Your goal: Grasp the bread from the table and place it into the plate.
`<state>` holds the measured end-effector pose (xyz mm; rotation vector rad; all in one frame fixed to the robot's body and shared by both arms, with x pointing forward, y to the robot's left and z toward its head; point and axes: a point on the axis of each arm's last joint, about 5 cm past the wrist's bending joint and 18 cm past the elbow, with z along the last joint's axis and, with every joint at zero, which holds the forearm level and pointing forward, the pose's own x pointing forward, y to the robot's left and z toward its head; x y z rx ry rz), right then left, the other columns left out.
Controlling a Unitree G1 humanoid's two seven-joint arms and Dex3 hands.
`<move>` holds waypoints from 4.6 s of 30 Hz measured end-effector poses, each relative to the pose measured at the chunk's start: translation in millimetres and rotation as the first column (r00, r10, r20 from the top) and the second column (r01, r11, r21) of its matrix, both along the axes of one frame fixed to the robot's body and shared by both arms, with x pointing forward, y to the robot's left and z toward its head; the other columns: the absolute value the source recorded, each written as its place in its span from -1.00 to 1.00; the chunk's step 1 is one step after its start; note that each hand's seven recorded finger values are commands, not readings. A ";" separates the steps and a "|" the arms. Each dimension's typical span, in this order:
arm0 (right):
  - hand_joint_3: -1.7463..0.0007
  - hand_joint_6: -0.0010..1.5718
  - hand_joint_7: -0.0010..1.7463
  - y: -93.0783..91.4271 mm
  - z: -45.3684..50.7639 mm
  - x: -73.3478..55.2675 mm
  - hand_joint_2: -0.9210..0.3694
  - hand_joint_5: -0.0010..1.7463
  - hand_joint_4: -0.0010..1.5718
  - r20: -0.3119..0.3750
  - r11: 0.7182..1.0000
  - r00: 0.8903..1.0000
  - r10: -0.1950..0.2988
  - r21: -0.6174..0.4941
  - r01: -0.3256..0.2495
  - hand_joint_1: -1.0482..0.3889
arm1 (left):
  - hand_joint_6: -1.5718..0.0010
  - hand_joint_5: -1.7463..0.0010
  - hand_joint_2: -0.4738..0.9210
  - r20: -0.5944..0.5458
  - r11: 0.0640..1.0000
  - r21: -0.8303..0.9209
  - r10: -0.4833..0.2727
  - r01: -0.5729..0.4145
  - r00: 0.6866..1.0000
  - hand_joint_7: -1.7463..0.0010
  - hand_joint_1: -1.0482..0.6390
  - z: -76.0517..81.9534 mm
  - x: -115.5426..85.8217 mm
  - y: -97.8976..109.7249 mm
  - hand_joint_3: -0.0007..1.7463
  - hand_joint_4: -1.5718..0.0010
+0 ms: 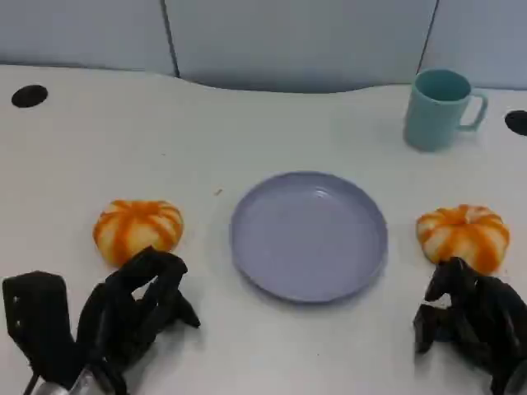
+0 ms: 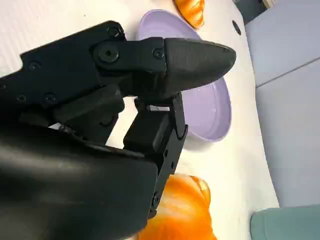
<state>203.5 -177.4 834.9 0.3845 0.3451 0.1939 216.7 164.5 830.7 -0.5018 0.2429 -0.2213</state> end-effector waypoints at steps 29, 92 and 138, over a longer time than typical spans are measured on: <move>0.43 0.40 0.58 0.0 0.0 0.1 -1.00 0.69 0.52 -0.001 1.000 1.000 0.000 0.000 0.000 -0.16 | 0.25 -1.00 1.00 0.000 1.000 -0.007 0.003 -0.003 1.000 -0.85 -0.36 -0.4 0.1 0.3 -0.65 0.01; 0.41 0.40 0.59 8.0 0.5 0.8 -1.00 0.67 0.52 0.008 1.000 1.000 0.009 0.012 -0.009 -0.16 | 0.91 1.00 0.82 -0.178 -0.413 0.905 -0.584 -0.101 0.792 1.00 -0.61 54.4 95.4 -2.2 -0.99 1.00; 0.43 0.39 0.53 1.8 -2.7 -11.1 -1.00 0.66 0.52 0.030 1.000 1.000 -0.010 0.004 0.010 -0.18 | 0.30 -1.00 0.55 0.187 -0.228 0.909 -0.525 -0.348 0.831 -1.00 -0.08 25.3 75.0 -3.6 0.01 0.07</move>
